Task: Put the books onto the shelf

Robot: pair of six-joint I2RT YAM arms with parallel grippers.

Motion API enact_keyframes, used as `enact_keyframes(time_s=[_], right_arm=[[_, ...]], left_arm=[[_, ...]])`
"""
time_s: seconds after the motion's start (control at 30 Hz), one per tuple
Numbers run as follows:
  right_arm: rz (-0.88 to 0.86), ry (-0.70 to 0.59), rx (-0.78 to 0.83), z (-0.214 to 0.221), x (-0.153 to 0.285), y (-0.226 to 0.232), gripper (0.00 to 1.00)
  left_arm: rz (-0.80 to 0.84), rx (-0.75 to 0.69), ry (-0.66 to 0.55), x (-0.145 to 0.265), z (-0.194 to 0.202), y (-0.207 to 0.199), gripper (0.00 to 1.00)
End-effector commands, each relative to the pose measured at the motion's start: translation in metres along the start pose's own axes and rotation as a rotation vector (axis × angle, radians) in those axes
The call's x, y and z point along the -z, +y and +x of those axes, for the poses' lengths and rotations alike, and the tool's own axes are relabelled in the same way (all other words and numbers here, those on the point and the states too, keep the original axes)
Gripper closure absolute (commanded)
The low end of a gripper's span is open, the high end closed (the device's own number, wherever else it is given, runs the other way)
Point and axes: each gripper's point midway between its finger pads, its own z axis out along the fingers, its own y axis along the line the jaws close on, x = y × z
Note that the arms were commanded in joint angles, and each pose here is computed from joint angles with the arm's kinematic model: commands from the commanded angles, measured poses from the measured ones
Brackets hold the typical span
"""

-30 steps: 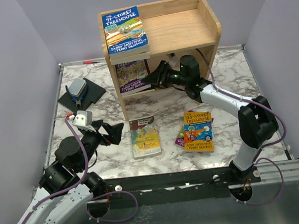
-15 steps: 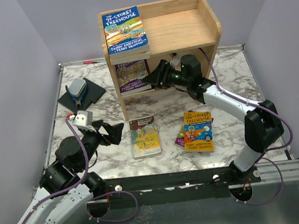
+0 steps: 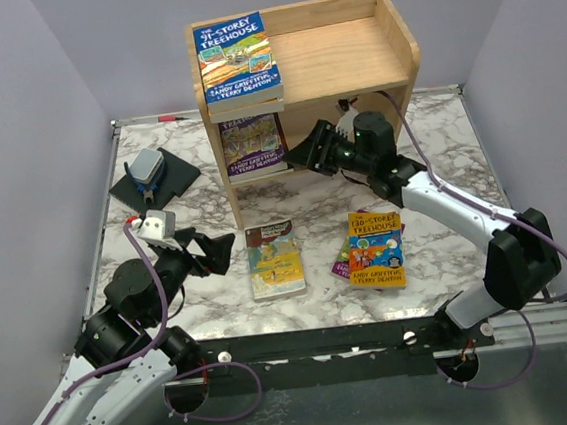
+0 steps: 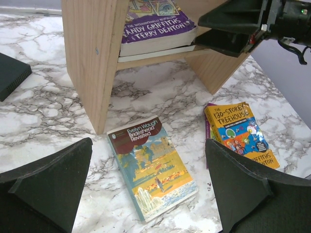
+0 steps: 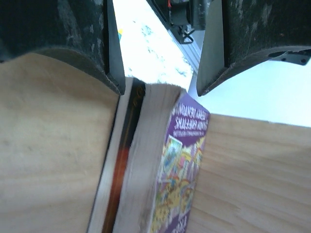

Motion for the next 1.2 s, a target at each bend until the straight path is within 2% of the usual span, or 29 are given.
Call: enact_keyframes(time_s=[0.0,0.13,0.3,0.5,0.63,0.73,0.93,1.03,1.17], right_arm=[[0.084,-0.047,0.038,0.001,0.026,-0.015,0.36],[0.096,-0.059,0.089,0.006,0.055,-0.012,0.36],[0.263,-0.072,0.107,0.021,0.102,-0.042,0.34],[0.607,-0.079,0.069,0.048,0.16,-0.11,0.32],[0.762,-0.068,0.024,0.07,0.192,-0.144,0.3],[0.874,-0.073,-0.032,0.084,0.212,-0.165,0.26],[0.997,-0.073,-0.125,0.113,0.242,-0.192,0.19],[1.026,-0.088,-0.158,0.121,0.251,-0.2,0.12],[1.053,-0.079,-0.185,0.132,0.257,-0.208,0.1]], left_arm=[[0.01,0.0,0.011,-0.004,0.002,-0.003,0.01],[0.03,0.016,0.045,-0.007,0.004,-0.01,0.01],[0.096,0.065,0.118,-0.011,0.016,-0.027,0.01],[0.167,0.087,0.257,-0.022,0.045,-0.045,0.01],[0.215,0.114,0.345,-0.031,0.067,-0.057,0.01],[0.239,0.131,0.397,-0.039,0.082,-0.064,0.01],[0.289,0.208,0.442,-0.055,0.105,-0.078,0.01],[0.303,0.229,0.473,-0.062,0.118,-0.085,0.01],[0.32,0.219,0.498,-0.071,0.129,-0.096,0.01]])
